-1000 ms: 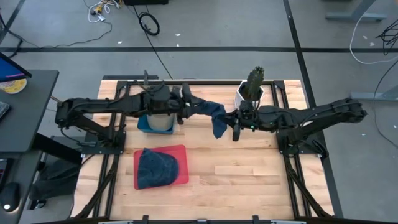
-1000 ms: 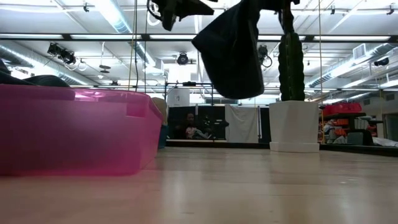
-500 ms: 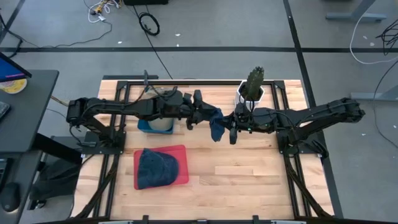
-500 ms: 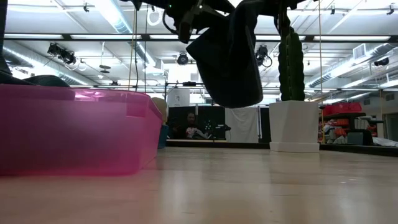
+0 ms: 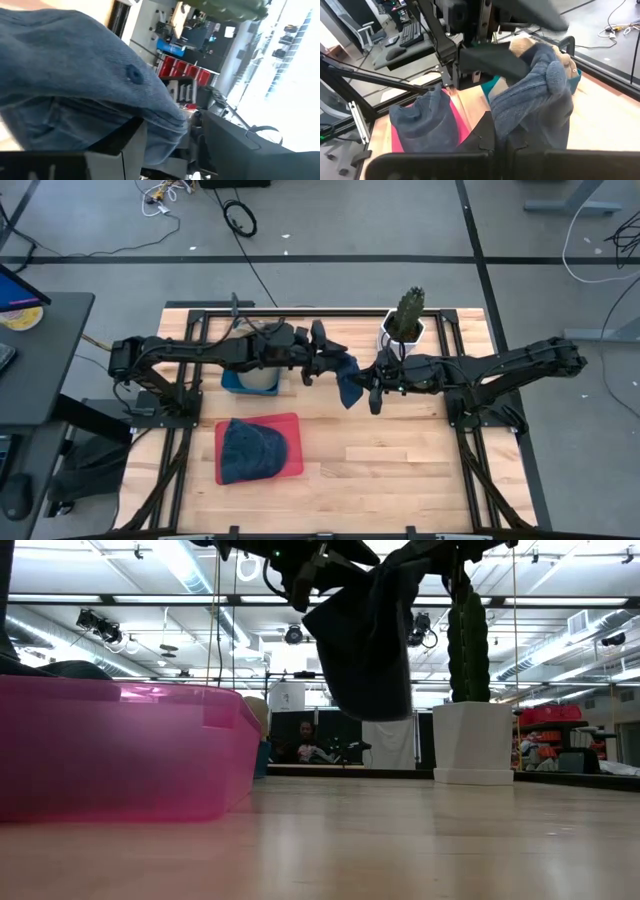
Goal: Pick & Place hat
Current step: Put the blue cap into the pink bin
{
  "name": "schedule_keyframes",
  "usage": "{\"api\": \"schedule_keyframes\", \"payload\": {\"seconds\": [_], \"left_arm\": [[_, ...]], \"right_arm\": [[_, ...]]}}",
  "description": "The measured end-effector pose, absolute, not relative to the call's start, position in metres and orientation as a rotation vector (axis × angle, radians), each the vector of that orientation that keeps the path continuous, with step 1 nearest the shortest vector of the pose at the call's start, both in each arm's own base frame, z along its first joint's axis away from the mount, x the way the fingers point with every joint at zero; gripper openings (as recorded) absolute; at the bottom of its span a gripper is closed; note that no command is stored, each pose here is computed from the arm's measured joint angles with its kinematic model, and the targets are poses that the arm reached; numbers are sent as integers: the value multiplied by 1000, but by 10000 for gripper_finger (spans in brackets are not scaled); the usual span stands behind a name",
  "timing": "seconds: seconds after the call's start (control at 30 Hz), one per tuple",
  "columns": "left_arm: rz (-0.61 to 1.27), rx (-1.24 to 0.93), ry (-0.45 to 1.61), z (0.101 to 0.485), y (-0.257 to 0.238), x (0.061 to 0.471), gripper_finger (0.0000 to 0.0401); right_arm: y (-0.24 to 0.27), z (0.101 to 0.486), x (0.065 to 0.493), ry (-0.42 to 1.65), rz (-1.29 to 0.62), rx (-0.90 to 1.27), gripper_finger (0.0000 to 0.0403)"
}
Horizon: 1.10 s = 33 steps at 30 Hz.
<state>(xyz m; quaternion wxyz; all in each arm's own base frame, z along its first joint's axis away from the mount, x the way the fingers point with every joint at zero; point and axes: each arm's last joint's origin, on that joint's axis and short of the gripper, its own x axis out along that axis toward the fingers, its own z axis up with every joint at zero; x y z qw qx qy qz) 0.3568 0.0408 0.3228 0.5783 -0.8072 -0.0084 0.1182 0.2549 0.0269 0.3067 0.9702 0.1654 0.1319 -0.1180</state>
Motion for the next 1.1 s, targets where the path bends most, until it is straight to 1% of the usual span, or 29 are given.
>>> {"api": "schedule_keyframes", "payload": {"seconds": [0.47, 0.57, 0.63, 0.73, 0.93, 0.97, 1.03, 1.1], "left_arm": [[321, -1869, 27, 311, 41, 362, 197], [318, -1844, 30, 308, 41, 365, 186], [323, -1842, 33, 307, 42, 365, 170], [319, -1814, 28, 308, 42, 365, 131], [308, -1761, 25, 309, 42, 365, 21], [304, -1743, 26, 310, 42, 365, 13], [299, -1730, 24, 310, 42, 365, 10], [280, -1721, 10, 313, 42, 365, 7]], "right_arm": [[28, 306, 255, 282, -211, 310, 0], [28, 306, 255, 282, -211, 309, 0], [28, 306, 255, 284, -211, 309, 0], [28, 306, 254, 286, -212, 308, 0], [28, 305, 254, 288, -213, 308, 0], [28, 305, 254, 288, -213, 308, 0], [28, 306, 254, 285, -214, 325, 4], [28, 306, 255, 287, -199, 351, 18]]}}
